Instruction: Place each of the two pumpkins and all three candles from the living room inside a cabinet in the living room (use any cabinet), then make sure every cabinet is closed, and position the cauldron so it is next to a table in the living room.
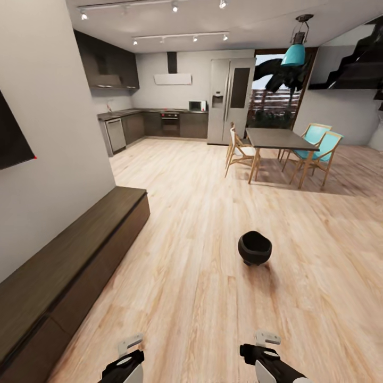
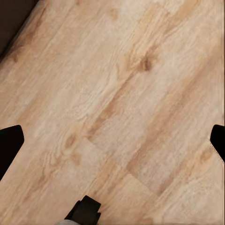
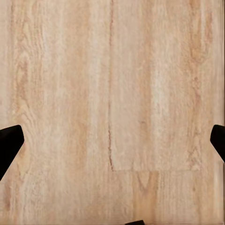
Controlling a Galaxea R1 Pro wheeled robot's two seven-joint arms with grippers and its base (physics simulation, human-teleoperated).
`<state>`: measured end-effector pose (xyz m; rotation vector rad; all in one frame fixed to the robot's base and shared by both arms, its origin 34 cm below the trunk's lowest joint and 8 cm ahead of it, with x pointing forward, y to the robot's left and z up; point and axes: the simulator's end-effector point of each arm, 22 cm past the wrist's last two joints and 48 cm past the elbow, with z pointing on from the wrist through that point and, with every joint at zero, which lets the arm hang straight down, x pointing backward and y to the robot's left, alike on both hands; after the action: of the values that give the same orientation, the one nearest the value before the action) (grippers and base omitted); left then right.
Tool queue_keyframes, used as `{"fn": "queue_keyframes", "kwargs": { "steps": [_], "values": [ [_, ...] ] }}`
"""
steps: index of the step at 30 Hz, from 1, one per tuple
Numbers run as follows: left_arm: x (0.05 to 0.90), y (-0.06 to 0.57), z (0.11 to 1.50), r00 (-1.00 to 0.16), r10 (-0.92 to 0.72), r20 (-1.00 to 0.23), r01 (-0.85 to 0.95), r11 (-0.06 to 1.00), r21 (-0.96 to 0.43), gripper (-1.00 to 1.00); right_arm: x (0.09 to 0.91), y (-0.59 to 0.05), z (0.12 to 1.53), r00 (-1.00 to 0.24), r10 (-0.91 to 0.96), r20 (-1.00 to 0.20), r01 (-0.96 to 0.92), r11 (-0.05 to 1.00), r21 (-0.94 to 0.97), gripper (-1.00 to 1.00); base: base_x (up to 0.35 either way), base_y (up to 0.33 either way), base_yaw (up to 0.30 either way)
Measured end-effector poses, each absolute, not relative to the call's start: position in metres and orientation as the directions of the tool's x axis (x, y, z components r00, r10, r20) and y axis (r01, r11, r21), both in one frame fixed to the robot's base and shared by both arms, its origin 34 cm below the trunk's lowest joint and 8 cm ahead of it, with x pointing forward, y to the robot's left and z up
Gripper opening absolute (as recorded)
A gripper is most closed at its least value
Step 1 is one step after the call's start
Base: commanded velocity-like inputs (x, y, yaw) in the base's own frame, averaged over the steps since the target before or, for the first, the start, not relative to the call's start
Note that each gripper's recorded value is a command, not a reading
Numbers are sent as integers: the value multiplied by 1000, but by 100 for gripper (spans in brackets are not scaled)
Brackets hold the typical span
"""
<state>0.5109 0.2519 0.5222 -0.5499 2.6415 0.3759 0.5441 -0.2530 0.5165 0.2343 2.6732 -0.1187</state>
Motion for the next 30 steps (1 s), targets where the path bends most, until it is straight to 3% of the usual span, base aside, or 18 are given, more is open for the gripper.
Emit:
{"fn": "queue_keyframes", "kwargs": {
  "steps": [30],
  "values": [
    [505, 236, 539, -847, -321, -423, -421, 892, 165, 100, 538, -253, 532, -892, 145, -428, 183, 982, -49, 100, 1, 0, -256]
  ]
}}
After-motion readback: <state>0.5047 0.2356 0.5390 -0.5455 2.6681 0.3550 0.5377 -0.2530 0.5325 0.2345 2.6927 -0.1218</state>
